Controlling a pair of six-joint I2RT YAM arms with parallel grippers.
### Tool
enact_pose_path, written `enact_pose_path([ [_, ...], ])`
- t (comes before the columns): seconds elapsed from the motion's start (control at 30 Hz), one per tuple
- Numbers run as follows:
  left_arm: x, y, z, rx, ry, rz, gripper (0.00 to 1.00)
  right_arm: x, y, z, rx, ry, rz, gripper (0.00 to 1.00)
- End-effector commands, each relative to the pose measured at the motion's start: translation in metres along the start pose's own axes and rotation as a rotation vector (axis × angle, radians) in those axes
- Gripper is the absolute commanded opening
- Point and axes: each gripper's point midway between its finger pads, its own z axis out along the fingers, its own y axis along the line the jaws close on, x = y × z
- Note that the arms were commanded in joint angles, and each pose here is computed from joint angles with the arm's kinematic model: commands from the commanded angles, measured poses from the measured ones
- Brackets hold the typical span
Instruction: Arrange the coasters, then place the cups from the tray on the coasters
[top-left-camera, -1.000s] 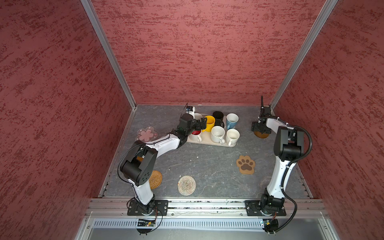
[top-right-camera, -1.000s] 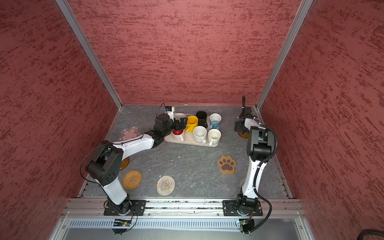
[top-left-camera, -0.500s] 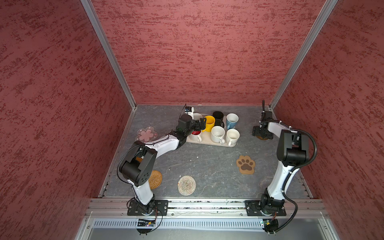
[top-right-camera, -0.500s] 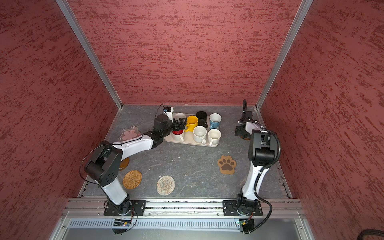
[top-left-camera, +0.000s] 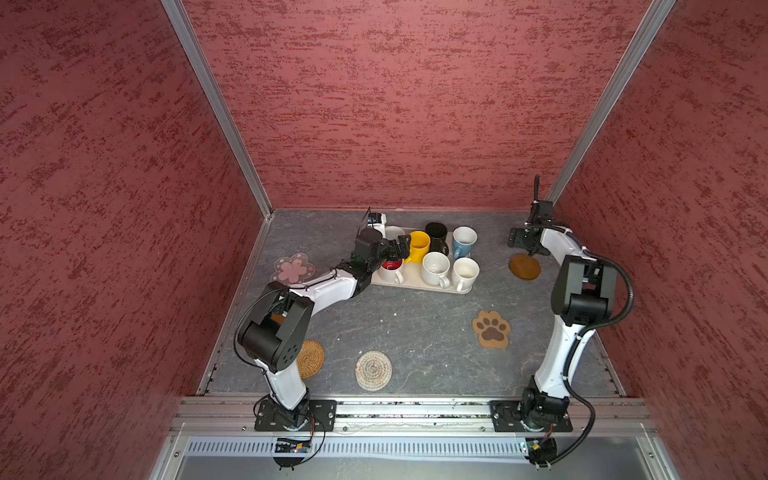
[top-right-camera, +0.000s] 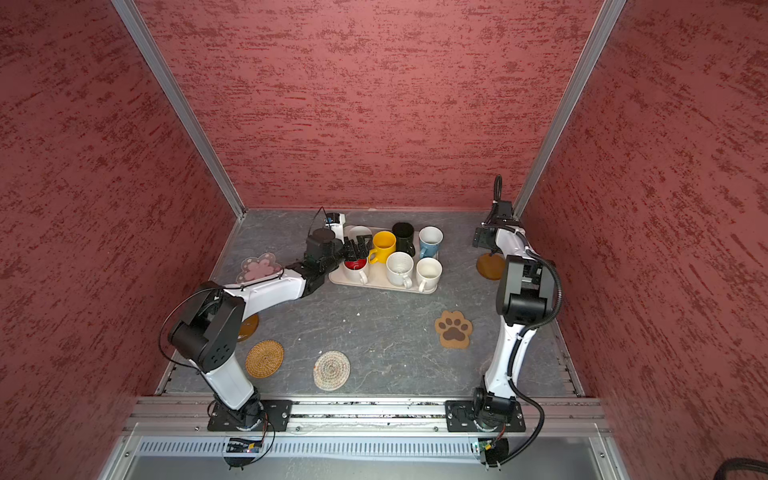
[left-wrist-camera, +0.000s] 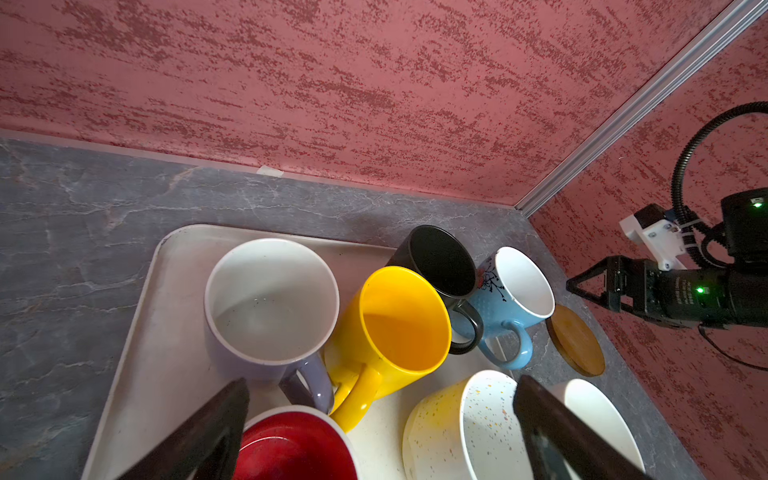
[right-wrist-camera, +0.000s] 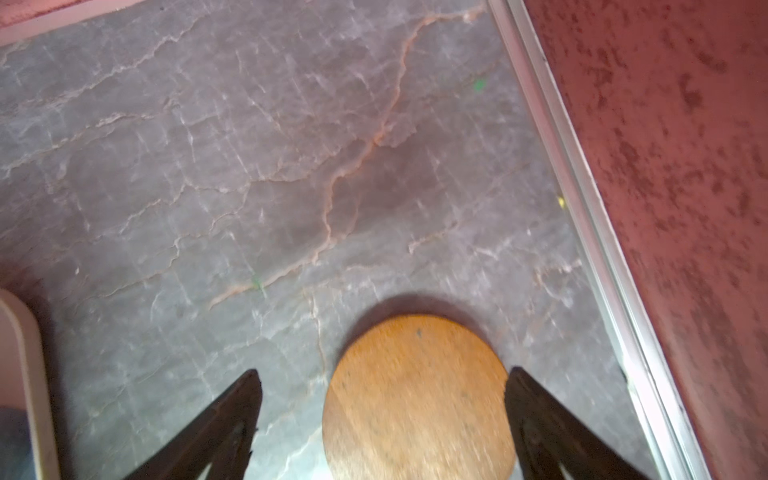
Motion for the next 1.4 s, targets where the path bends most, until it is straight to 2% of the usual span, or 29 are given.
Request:
enact_pose_path([
  [0.0, -0.002, -0.002, 0.008, 0.013, 0.010, -0.005, 1.00, 0.005, 0.004, 0.016, -0.031, 0.052, -0.028, 0.88],
  [0.2, 0.000, -0.001, 0.011, 0.011, 0.021, -0.003, 1.00, 0.007, 0.007, 0.032, -0.037, 0.077, -0.044, 0.80],
  [0.67, 0.001, -0.001, 0.010, 0.013, 0.019, -0.007, 1.00, 0.040, -0.012, 0.045, -0.028, 0.126, -0.032, 0.81],
  [1.07, -0.005, -0.004, 0.002, 0.026, -0.002, -0.013, 1.00, 0.062, -0.017, 0.030, -0.013, 0.130, -0.012, 0.80],
  [1.37, -0.003, -0.003, 0.003, 0.024, -0.004, -0.013, 1.00, 0.038, -0.016, 0.028, -0.006, 0.124, -0.014, 0.73],
])
